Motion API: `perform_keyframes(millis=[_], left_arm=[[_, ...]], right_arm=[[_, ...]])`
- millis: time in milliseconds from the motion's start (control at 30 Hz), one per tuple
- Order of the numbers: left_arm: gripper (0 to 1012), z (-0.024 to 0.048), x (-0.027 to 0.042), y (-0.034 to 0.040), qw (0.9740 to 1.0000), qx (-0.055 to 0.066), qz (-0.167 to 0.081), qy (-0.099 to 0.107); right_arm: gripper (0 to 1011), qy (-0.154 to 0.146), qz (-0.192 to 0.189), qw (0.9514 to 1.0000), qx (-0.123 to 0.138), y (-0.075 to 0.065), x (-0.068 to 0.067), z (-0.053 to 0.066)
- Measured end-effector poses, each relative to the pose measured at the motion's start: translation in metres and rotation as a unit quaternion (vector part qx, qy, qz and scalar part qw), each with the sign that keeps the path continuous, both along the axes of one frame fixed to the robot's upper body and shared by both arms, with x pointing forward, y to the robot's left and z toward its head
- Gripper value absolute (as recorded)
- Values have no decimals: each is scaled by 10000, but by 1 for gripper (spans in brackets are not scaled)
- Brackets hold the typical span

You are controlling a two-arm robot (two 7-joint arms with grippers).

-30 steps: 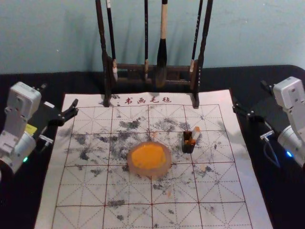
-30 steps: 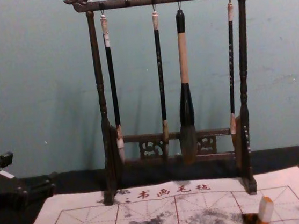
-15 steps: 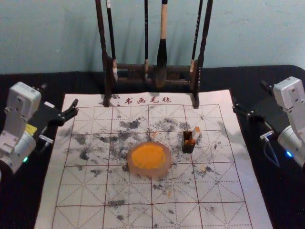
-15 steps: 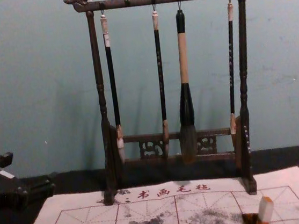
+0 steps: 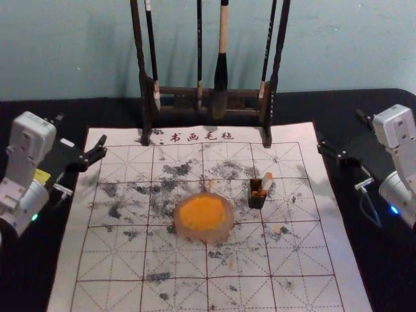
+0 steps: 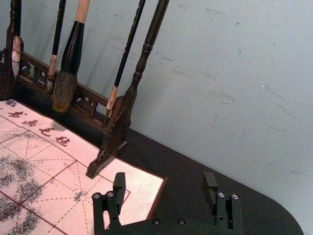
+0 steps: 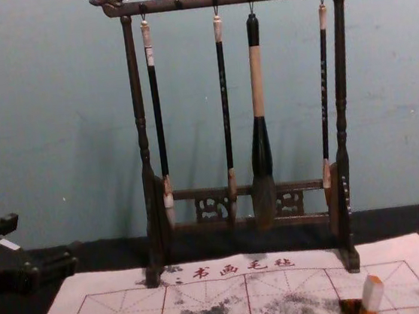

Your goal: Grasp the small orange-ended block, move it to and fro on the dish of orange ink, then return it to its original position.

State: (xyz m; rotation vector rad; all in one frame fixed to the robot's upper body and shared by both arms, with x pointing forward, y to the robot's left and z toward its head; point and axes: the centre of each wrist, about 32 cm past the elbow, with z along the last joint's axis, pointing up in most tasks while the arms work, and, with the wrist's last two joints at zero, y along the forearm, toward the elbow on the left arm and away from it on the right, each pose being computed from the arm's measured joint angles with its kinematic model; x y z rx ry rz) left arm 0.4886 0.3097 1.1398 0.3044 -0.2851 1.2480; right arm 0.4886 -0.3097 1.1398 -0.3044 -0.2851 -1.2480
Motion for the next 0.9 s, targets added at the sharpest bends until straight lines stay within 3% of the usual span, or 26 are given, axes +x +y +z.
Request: perform_keyframes(millis=[567,700,900], left_arm=[[1001,0,0,0,10000,0,-1,0],[1001,0,0,0,10000,0,0,0],[1001,0,0,0,10000,0,0,1]], right_arm=[[1000,18,-3,10000,24,4,-14,3],[1000,174,51,9997,168,34,-91,19],[1000,633,351,9963,454,104,-301,63]])
